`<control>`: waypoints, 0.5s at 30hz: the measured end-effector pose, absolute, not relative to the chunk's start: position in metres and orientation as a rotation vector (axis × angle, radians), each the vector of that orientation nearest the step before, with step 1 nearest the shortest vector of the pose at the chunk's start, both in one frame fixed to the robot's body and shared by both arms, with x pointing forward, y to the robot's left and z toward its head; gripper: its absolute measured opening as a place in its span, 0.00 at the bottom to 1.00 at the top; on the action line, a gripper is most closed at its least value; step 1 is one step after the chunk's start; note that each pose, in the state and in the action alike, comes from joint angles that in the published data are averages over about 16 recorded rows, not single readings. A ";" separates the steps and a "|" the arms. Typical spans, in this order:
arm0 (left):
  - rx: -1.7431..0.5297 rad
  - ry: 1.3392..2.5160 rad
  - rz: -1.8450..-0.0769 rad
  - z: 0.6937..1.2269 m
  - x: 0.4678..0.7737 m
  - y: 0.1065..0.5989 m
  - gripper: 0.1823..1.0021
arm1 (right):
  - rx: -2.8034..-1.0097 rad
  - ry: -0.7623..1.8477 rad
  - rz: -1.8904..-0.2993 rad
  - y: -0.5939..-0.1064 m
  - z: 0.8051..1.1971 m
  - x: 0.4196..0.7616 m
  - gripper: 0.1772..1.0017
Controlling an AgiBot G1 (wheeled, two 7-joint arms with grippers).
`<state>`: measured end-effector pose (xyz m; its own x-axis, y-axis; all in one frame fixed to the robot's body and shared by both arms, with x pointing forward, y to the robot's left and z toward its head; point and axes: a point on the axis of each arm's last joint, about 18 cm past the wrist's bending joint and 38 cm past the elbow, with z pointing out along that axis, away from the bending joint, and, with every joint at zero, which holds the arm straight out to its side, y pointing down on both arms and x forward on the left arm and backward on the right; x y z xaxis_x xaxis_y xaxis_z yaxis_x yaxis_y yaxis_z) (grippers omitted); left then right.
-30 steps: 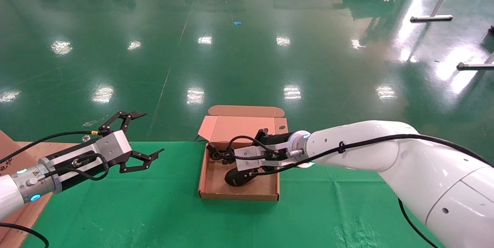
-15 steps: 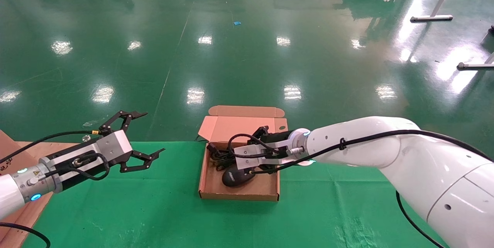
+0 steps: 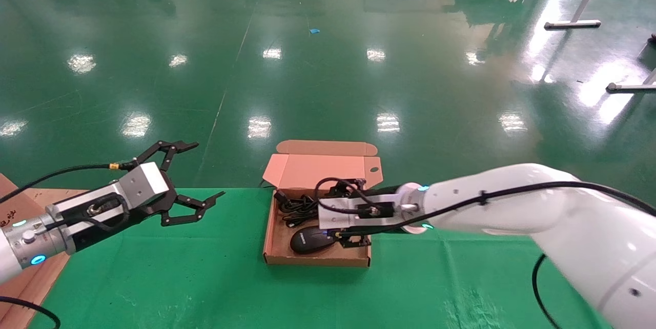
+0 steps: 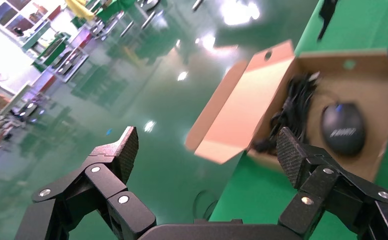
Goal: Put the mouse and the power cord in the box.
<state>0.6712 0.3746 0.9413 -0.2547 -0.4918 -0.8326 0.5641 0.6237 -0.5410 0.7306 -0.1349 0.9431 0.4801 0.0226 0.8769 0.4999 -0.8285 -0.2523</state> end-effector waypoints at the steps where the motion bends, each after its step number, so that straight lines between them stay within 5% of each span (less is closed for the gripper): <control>1: 0.065 1.530 -1.020 0.943 0.668 0.373 1.00 | -2.237 -0.411 -1.295 -0.137 0.941 0.728 0.57; 15: 0.107 1.540 -1.295 0.971 0.624 0.352 1.00 | -2.029 -0.189 -0.972 -0.175 0.932 0.681 0.89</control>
<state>0.6240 0.3524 0.9707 -0.4255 -0.5226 -0.7388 0.6383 0.4054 -0.6544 0.6805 -0.1750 0.9322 0.6854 -0.2099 0.6973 0.4560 -0.6228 -0.6357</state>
